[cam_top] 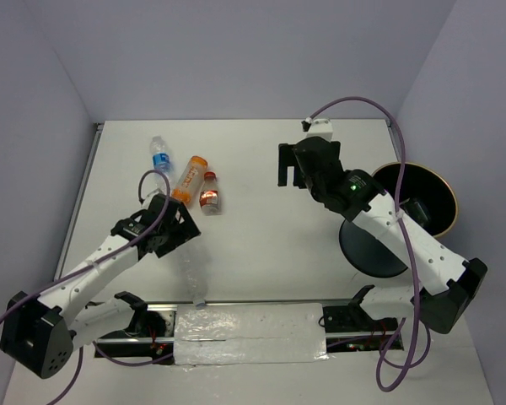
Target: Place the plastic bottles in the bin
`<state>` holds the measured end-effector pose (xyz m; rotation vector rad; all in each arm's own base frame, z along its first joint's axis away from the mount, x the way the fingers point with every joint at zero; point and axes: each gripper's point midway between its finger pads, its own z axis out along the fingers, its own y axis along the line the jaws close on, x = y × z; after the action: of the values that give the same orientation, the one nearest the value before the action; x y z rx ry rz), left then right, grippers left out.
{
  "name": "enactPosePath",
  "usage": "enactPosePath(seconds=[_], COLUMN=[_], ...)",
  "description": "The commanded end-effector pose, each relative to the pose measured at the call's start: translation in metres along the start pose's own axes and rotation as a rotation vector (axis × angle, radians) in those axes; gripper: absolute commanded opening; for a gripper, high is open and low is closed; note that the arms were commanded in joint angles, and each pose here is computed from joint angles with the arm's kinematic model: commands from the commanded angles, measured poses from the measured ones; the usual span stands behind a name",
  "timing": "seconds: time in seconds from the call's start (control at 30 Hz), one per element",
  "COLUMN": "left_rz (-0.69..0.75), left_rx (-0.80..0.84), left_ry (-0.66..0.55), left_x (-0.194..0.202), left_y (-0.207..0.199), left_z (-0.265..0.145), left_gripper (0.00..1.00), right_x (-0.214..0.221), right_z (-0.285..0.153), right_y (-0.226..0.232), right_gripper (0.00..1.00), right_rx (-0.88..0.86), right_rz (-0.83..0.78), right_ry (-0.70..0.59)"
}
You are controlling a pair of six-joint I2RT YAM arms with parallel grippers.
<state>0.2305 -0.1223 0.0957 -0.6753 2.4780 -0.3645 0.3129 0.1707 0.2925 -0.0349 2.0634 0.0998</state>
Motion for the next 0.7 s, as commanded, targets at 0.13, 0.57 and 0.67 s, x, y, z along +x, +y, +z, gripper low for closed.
enactPosePath(seconds=[0.13, 0.57, 0.67], left_rz=[-0.094, 0.087, 0.251], left_rx=[-0.094, 0.140, 0.337], left_ry=[0.012, 0.007, -0.044], left_x=[0.020, -0.004, -0.032], left_y=[0.028, -0.039, -0.095], left_z=[0.015, 0.006, -0.025], left_gripper=[0.97, 0.64, 0.65], right_x=[-0.003, 0.005, 0.001], right_z=[0.003, 0.004, 0.005], right_y=[0.009, 0.026, 0.043], right_gripper=[1.00, 1.00, 1.00], right_rx=[-0.028, -0.101, -0.173], right_rz=[0.040, 0.021, 0.013], right_ry=[-0.022, 0.037, 0.064])
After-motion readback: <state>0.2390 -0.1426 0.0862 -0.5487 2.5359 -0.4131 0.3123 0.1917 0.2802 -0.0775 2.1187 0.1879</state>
